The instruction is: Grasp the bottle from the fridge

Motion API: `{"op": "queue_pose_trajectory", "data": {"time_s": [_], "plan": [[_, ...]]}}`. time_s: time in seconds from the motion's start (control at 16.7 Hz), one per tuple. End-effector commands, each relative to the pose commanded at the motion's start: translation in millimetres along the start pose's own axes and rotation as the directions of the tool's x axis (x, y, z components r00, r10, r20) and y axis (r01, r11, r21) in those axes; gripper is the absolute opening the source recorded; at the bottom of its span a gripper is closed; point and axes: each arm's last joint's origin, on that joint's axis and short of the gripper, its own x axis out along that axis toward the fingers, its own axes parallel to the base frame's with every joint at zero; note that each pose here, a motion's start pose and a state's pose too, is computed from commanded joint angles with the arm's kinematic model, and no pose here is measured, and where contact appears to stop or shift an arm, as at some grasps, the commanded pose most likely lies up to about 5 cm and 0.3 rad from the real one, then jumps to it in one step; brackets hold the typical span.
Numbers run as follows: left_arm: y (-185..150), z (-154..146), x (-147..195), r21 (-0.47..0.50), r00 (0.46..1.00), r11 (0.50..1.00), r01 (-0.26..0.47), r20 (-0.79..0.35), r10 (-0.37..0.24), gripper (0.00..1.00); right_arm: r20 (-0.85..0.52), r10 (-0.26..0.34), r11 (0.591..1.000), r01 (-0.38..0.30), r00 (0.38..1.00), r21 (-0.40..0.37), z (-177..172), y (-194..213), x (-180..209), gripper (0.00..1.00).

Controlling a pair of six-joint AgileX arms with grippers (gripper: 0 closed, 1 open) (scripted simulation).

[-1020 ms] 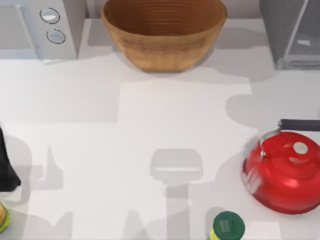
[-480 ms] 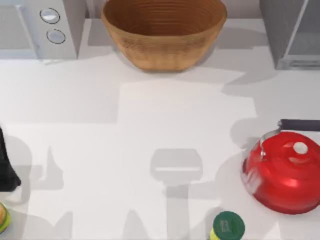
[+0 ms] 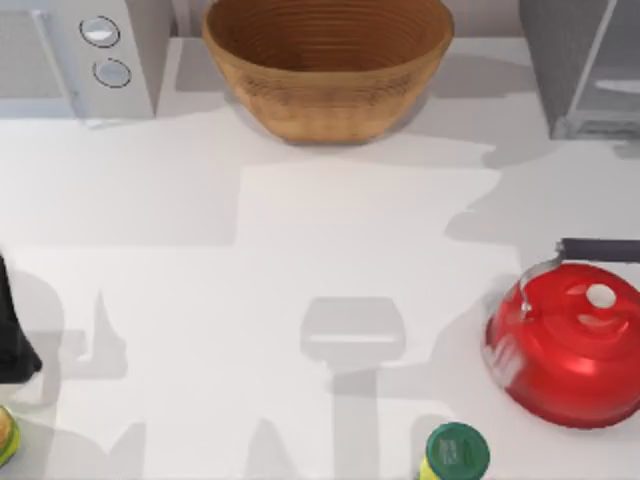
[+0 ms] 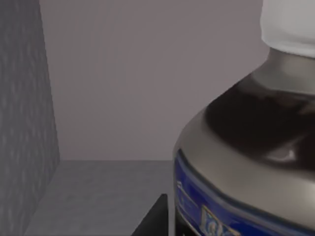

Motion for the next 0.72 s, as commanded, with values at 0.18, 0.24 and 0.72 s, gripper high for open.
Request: {"op": "queue_pose_trajectory", "data": {"time_s": [0.18, 0.24, 0.72], "plan": [[0, 0, 0, 0.0, 1.0, 1.0, 0.0, 0.0, 0.0, 1.0, -0.005, 0.005, 1.0, -0.005, 1.0, 0.003, -2, 2, 2, 0.0], [0, 0, 0, 0.0, 1.0, 1.0, 0.0, 0.0, 0.0, 1.0, -0.005, 0.005, 1.0, -0.005, 1.0, 0.003, -2, 2, 1, 0.0], [0, 0, 0, 0.0, 1.0, 1.0, 0.0, 0.0, 0.0, 1.0, 0.006, 0.007, 1.0, -0.007, 1.0, -0.014, 47, 32, -53, 0.0]]}}
